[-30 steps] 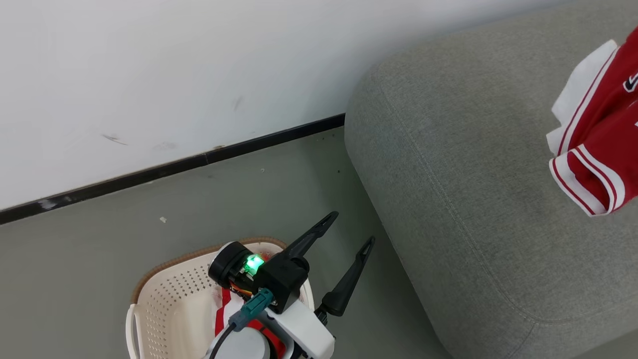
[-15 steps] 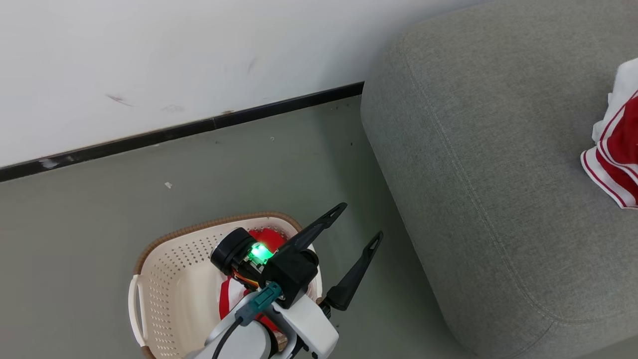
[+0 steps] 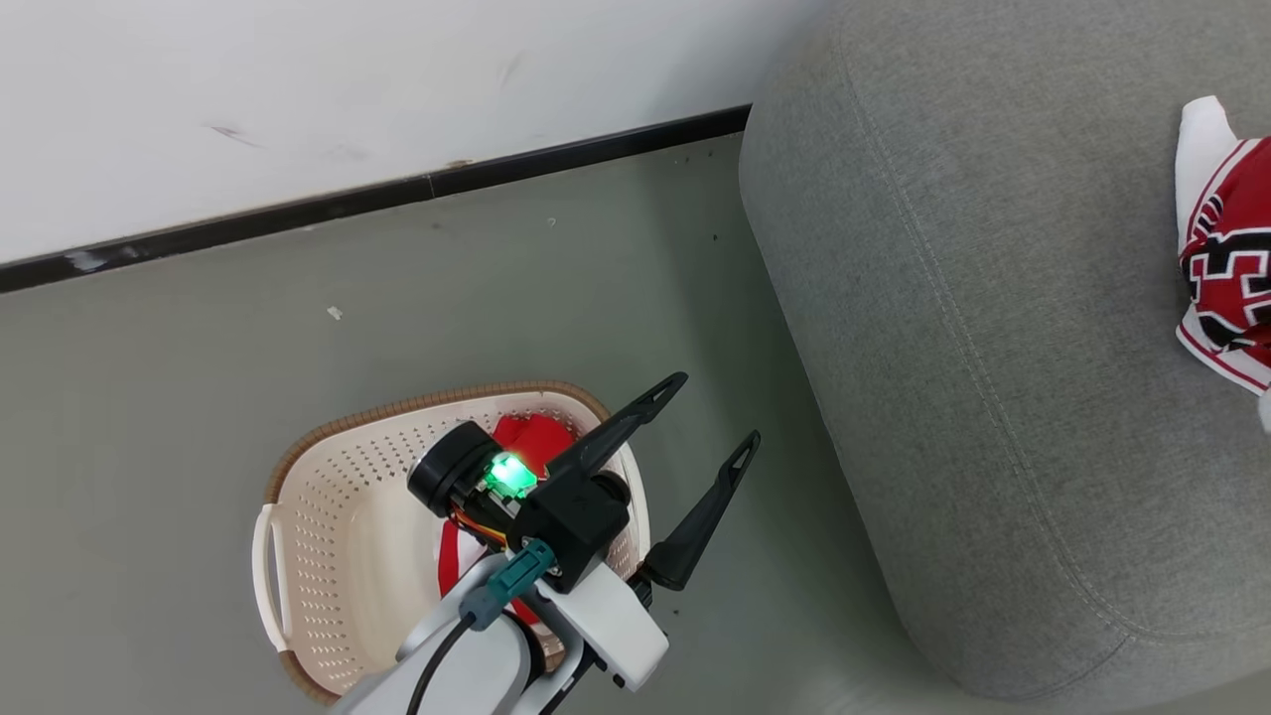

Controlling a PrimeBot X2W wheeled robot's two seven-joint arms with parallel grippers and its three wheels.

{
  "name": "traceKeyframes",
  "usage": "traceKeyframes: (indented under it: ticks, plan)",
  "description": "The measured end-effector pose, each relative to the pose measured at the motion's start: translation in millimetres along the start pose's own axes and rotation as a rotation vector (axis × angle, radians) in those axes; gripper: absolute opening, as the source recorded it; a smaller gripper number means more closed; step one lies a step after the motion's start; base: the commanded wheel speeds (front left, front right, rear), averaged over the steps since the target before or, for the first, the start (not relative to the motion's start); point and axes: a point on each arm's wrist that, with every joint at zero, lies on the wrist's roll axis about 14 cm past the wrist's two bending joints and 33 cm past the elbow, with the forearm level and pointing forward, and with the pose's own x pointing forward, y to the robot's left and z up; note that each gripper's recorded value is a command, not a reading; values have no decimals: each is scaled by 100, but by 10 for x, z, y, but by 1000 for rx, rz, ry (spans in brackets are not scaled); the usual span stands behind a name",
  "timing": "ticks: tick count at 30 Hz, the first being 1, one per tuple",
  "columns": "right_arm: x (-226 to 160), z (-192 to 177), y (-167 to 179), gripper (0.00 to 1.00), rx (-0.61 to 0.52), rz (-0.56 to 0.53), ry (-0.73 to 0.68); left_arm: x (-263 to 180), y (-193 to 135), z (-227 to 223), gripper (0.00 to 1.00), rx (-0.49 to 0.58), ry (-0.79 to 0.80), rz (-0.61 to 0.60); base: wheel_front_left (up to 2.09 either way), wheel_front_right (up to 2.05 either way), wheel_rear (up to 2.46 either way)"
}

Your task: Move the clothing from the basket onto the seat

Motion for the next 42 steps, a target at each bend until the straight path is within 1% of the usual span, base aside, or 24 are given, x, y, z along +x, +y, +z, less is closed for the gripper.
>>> traceKeyframes:
  ticks: [4, 5, 6, 7, 8, 10, 11, 12, 13, 18, 25, 31, 33, 37, 39, 40, 42]
  plan:
    - [-6, -139, 122, 0, 13, 16, 27, 15, 49, -33, 100, 0, 8, 4, 0, 0, 0]
    - [-2, -159, 145, 9, 15, 19, 31, 20, 60, -39, 100, -1, 8, 5, 0, 0, 0]
    - [1, -173, 170, 9, 13, 23, 34, 29, 69, -39, 100, -2, 7, 5, 0, 0, 0]
    - [4, -189, 198, 23, 12, 27, 37, 35, 82, -39, 100, -3, 5, 7, 0, 0, 0]
    - [3, -204, 221, 34, 10, 31, 41, 37, 95, -47, 100, -4, 6, 8, 0, 0, 0]
    - [-3, -218, 255, 49, 5, 37, 44, 37, 101, -59, 100, -3, 9, 8, 0, 0, 0]
    - [0, -193, 265, 60, -2, 41, 36, 38, 101, -61, 100, -2, 10, 7, 0, 0, 0]
    - [9, -139, 267, 91, -11, 44, 19, 40, 96, -63, 100, -3, 10, 4, 0, 0, 0]
    - [19, -72, 263, 100, -15, 44, -2, 42, 91, -66, 100, -3, 11, 0, 0, 0, 0]
    - [5, 151, 244, 100, -17, 39, -79, 49, 111, -72, 100, 1, 8, 5, 0, 0, 0]
    - [-226, 53, 267, 100, -22, 43, -82, 59, 158, -48, 100, 5, -7, 22, 0, 0, 0]
    - [-416, 79, 325, 100, 3, 46, -115, 49, 251, 32, 100, 15, -37, 64, 0, 0, 0]
    - [-460, 149, 317, 100, 11, 41, -142, 36, 301, 64, 100, 22, -49, 86, 0, 0, 0]
    - [-493, 443, 371, 100, 28, 49, -235, -14, 415, 141, 100, 29, -75, 136, 0, 0, 0]
    - [-515, 565, 483, 100, 40, 74, -272, -71, 494, 154, 100, 38, -80, 171, 0, 0, 0]
    - [-515, 565, 483, 100, 40, 74, -272, -71, 494, 154, 100, 38, -80, 171, 0, 0, 0]
    - [-580, 699, 697, 100, 57, 125, -316, -178, 625, 156, 100, 33, -84, 237, 0, 0, 0]
